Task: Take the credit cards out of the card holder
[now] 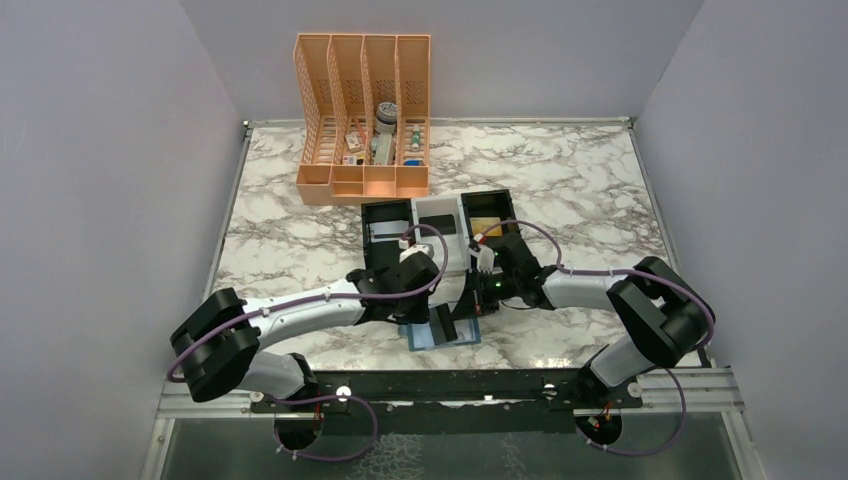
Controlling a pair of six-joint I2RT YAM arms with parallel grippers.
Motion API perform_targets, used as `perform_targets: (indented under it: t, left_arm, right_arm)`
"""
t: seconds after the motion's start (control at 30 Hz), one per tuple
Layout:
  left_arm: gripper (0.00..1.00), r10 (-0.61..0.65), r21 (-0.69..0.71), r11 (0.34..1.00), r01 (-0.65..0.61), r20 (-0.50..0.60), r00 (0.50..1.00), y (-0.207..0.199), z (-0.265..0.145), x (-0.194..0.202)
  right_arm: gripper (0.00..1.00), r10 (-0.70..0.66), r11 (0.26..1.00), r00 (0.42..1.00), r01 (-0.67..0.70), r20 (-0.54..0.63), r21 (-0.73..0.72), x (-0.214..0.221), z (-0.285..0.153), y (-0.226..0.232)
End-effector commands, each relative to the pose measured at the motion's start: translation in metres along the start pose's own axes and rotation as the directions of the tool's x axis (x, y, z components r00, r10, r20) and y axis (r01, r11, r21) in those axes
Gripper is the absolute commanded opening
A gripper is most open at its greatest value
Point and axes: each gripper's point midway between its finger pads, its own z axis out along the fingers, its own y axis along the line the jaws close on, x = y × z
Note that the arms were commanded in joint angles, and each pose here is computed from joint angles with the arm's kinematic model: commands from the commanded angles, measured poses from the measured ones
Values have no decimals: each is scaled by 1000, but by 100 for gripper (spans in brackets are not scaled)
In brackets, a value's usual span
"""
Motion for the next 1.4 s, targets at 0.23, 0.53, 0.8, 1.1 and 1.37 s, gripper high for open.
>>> perform_targets:
  t: [0.23, 0.53, 0.8, 1.1, 1.37]
  left_arm:
    - [0, 10, -184, 983, -19, -48, 999, 14, 11, 8]
    - [0, 38, -327, 942, -77, -125, 991, 31, 26, 24]
    - [0, 45, -358, 929, -95, -144, 989, 38, 28, 34]
    - [0, 54, -357, 928, -102, -141, 989, 38, 28, 34]
    - [0, 58, -365, 925, -107, -143, 988, 43, 27, 36]
  right_arm:
    - [1, -10, 999, 1000, 11, 22, -38, -6, -1, 7]
    - [1, 19, 996, 1000, -19, 8, -90, 3, 0, 12]
    - [14, 59, 989, 998, -59, -7, -134, 9, 4, 13]
    - [6, 55, 992, 998, -56, -17, -114, 9, 10, 11]
    - [1, 21, 1000, 999, -21, 50, -5, 0, -5, -3]
